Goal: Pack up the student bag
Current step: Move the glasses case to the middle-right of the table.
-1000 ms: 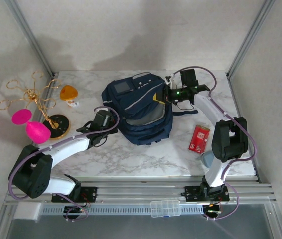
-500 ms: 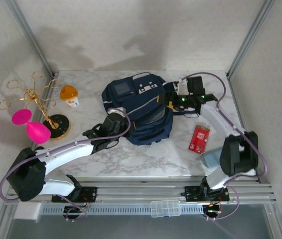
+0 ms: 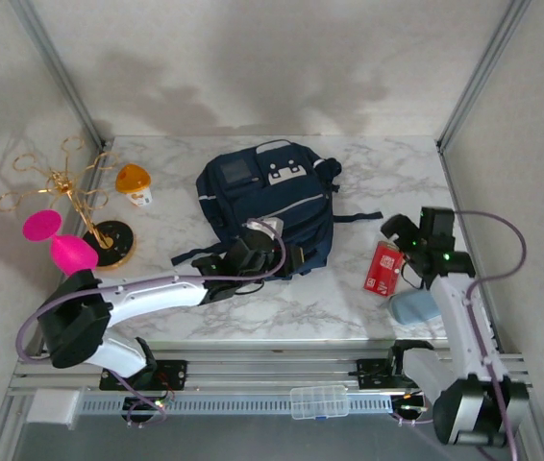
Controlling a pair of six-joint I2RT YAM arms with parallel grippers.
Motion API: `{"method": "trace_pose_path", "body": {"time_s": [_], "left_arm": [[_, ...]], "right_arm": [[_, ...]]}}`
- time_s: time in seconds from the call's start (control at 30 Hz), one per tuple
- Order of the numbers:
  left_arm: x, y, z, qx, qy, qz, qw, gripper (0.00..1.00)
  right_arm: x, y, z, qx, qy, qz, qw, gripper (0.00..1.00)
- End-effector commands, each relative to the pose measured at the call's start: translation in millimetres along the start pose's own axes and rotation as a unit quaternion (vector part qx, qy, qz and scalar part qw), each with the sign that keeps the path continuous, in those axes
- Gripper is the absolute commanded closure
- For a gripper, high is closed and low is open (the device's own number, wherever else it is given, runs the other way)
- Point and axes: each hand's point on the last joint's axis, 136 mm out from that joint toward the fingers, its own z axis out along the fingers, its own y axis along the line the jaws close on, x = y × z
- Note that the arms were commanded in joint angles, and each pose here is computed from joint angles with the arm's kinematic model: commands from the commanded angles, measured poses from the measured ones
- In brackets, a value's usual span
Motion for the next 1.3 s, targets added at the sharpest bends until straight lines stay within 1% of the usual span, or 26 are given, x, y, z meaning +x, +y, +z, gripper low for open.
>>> {"method": "trace_pose_path", "body": {"time_s": [0.0,0.03,0.17,0.23,0.3,0.4,0.53,0.7,0.77,0.9,1.0,1.07,1.13,1.2,1.27], "left_arm": [[0.7,-37.8,8.3,0.057,0.008,0.008,0.998,0.53],[4.0,-42.9,11.8,0.063,0.014,0.013,0.998,0.52],[17.8,-55.3,21.1,0.079,0.037,0.03,0.996,0.5],[23.1,-59.4,23.1,0.086,0.046,0.04,0.994,0.48],[27.5,-57.7,26.7,0.08,0.056,0.048,0.994,0.46],[30.6,-50.6,29.4,0.064,0.06,0.058,0.994,0.43],[33.5,-39.1,31.5,0.042,0.06,0.069,0.995,0.35],[33.2,-31.5,29.0,0.03,0.053,0.075,0.995,0.28],[34.6,-28.0,28.2,0.026,0.053,0.073,0.996,0.26],[38.8,-23.4,30.7,0.023,0.055,0.066,0.996,0.23],[37.2,-16.6,32.9,0.005,0.049,0.055,0.997,0.22],[34.4,-13.5,33.0,-0.002,0.042,0.046,0.998,0.22],[31.8,-14.3,33.7,0.0,0.038,0.037,0.999,0.22],[28.7,-16.7,35.6,0.001,0.036,0.031,0.999,0.22],[26.8,-19.2,37.7,-0.001,0.035,0.029,0.999,0.22]], "right_arm": [[-14.0,-60.8,-18.0,0.115,-0.079,0.071,0.988,0.01],[-17.2,-76.1,-23.2,0.144,-0.093,0.088,0.981,0.01],[-12.3,-118.9,-36.9,0.225,-0.106,0.149,0.957,0.01],[-7.3,-129.2,-41.5,0.236,-0.115,0.175,0.949,0.01],[-0.6,-140.0,-42.4,0.254,-0.117,0.196,0.94,0.01],[13.3,-151.7,-37.1,0.275,-0.104,0.22,0.93,0.01],[28.8,-161.5,-27.0,0.288,-0.085,0.24,0.923,0.01],[48.1,-168.8,-8.2,0.296,-0.05,0.249,0.921,0.01],[52.2,-167.8,-3.3,0.291,-0.039,0.249,0.923,0.01],[65.1,-155.2,20.1,0.24,-0.006,0.258,0.936,0.01],[68.7,-137.6,37.2,0.207,0.017,0.246,0.947,0.01],[60.5,-109.3,51.4,0.164,0.021,0.201,0.966,0.01],[58.6,-90.2,63.1,0.157,0.041,0.158,0.974,0.01],[57.6,-81.3,75.7,0.164,0.062,0.123,0.977,0.01],[54.5,-65.3,91.8,0.135,0.079,0.091,0.984,0.01]]}}
